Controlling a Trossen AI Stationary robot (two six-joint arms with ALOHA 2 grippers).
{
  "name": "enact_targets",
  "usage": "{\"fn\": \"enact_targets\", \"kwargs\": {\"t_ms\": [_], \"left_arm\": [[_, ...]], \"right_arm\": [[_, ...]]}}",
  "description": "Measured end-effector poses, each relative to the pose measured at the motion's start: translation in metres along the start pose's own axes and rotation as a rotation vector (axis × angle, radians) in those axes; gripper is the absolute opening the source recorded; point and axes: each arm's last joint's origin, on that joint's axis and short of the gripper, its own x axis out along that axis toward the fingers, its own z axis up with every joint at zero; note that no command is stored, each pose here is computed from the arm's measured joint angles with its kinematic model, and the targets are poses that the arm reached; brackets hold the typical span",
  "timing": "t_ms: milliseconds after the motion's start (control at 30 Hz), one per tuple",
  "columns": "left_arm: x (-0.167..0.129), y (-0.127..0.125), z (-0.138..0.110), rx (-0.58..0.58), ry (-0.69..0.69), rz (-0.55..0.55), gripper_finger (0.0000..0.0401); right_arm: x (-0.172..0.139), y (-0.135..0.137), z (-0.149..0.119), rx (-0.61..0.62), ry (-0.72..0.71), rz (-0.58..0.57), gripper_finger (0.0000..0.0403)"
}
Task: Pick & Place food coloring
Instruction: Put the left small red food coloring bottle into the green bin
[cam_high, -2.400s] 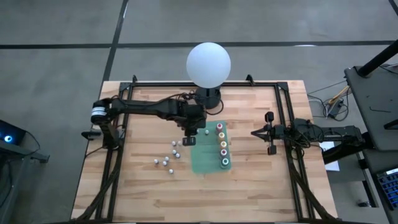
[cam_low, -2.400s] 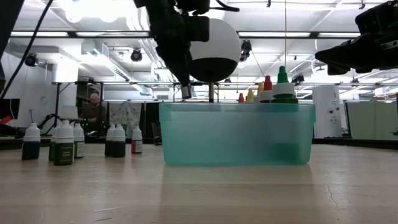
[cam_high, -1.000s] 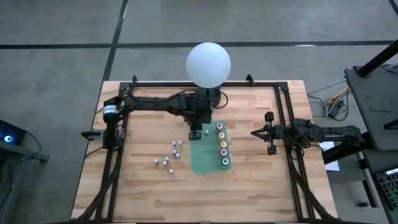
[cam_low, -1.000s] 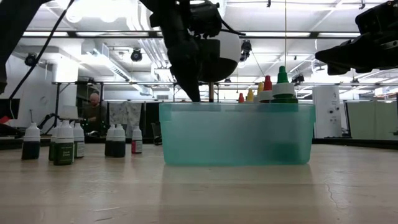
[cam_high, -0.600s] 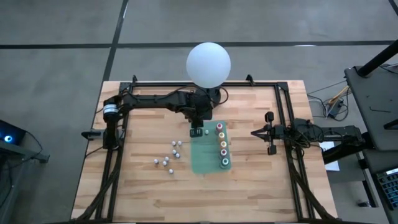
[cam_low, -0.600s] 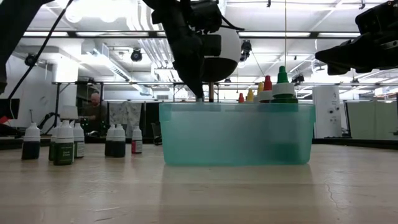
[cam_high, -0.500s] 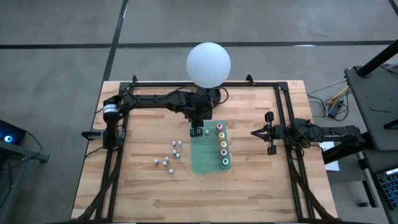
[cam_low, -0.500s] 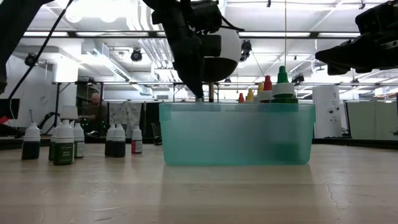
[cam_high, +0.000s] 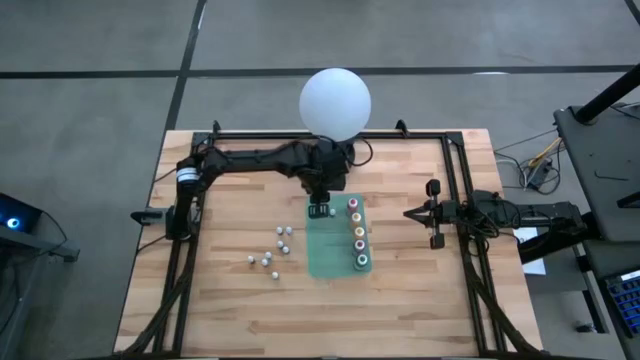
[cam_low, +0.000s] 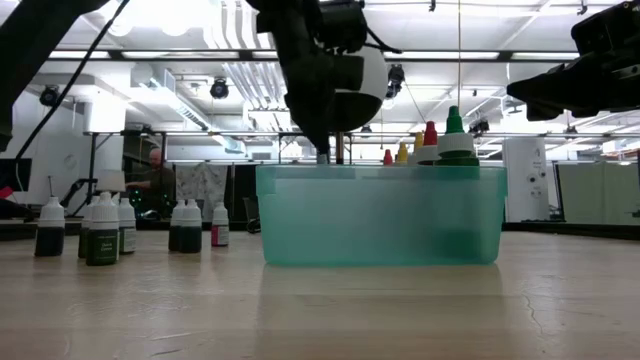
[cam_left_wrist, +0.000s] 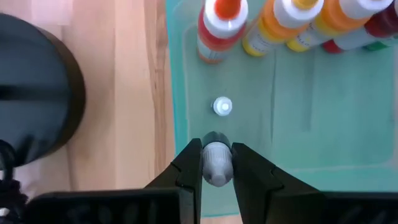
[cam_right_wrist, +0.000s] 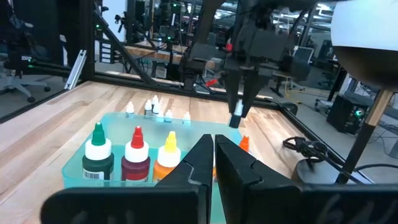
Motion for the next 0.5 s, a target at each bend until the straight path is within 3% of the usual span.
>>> {"fn": "enact_targets", "kwargs": {"t_ms": [267, 500], "left_arm": [[-0.014, 0.000, 0.007, 0.010, -0.022, 0.003, 0.0044], [0.001, 0.000, 0.007, 0.004, 0.026, -0.006, 0.0044]], "right_arm": [[0.000, 0.000, 0.000, 0.000, 0.000, 0.000, 0.0009], [0.000, 0.000, 0.000, 0.000, 0.000, 0.000, 0.0009]]}}
